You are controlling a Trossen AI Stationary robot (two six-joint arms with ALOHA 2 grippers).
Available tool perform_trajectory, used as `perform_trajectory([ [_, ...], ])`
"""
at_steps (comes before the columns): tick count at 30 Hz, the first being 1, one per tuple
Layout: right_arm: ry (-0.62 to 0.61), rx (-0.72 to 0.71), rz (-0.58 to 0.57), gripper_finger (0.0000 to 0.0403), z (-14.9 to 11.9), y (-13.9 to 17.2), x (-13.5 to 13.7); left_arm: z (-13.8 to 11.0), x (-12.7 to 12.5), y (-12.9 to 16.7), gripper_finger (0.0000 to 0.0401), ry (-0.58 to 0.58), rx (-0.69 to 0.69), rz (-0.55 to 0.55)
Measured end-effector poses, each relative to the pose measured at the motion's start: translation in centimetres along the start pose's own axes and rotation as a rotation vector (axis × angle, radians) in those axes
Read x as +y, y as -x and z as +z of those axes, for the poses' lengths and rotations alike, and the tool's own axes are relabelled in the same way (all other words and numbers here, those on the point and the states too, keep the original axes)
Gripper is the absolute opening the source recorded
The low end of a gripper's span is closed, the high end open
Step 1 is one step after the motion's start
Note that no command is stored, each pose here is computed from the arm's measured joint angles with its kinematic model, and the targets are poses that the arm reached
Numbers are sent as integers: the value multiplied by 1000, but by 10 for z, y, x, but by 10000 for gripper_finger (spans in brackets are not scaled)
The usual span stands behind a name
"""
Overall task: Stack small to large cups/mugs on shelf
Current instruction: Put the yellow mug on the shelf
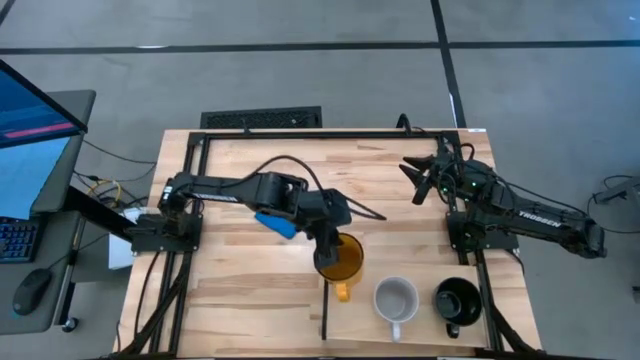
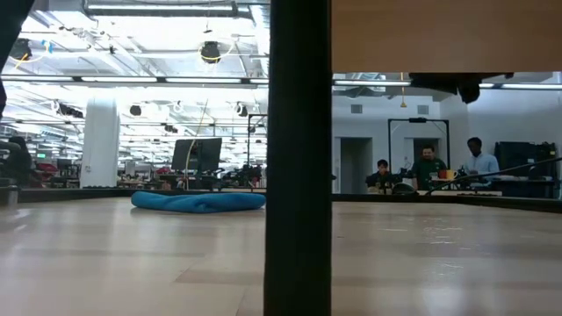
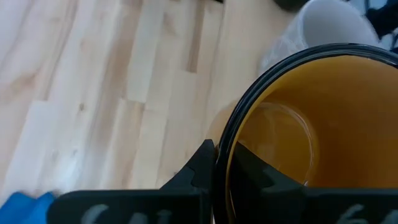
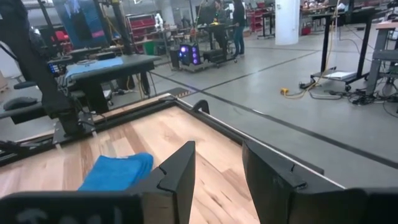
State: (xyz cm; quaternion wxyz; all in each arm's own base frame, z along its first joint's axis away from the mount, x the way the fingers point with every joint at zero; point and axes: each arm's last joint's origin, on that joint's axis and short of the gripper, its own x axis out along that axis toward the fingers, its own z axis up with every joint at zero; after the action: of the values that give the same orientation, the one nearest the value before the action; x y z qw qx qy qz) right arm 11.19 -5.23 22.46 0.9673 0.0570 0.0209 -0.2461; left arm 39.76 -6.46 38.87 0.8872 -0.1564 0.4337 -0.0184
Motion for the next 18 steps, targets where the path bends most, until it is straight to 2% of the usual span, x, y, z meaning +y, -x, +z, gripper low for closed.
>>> perform_trajectory([
  [18, 2, 33, -3, 155, -3, 0, 0, -7, -32, -31, 11, 69, 55, -43],
])
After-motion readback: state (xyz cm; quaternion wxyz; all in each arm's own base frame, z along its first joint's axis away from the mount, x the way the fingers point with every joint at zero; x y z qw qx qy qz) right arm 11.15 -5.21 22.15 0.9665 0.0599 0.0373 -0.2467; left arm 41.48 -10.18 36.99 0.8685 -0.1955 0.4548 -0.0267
